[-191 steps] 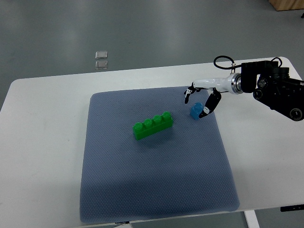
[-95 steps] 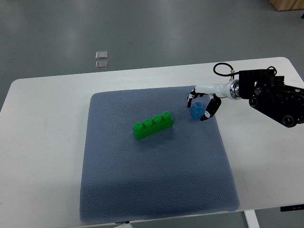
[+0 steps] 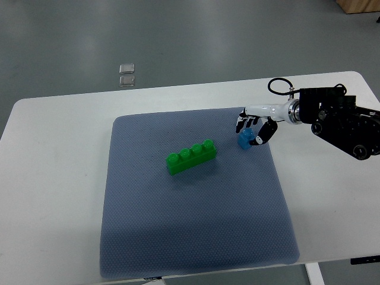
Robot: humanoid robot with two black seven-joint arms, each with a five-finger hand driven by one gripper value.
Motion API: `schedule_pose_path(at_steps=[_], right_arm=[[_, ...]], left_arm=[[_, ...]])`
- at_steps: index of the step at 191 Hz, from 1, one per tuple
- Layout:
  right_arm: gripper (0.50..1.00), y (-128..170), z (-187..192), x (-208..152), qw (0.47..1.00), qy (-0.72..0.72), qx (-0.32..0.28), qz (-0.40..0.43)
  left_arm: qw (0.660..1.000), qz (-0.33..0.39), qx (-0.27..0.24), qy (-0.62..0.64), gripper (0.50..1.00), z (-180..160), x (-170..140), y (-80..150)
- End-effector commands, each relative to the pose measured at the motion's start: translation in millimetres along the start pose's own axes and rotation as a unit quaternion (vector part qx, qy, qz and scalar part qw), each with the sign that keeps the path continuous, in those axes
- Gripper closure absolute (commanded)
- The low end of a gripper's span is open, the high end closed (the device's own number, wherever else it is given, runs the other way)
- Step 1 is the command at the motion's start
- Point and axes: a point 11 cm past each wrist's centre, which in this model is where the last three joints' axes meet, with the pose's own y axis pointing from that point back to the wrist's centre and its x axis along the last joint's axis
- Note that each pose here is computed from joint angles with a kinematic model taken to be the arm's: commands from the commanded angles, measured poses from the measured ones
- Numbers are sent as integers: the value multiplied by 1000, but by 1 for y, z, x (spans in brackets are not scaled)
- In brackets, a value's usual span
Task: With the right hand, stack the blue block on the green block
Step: 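Lower the open right hand around the blue block, then close the right hand's fingers to grasp the blue block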
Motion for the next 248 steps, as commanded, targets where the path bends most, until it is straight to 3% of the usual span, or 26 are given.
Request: schedule_pose_path(at_steps=[1,33,153,200,248], right_arm=[[783,0,0,0,1000,0,0,0],[814,0,0,0,1000,0,1,0],[814,-3,-13,-3,1000,4,21,-7],[930,-2,-9,-7,1000,9,16,-13],[930,-1,-7,-9,1000,7,17,-13]], left_arm=[[1000,0,0,0,500,0,0,0],[1000,1,0,1,500,0,0,0],[1000,1,0,0,500,0,0,0],[1000,1,0,0,500,0,0,0],[1000,1,0,0,500,0,0,0]])
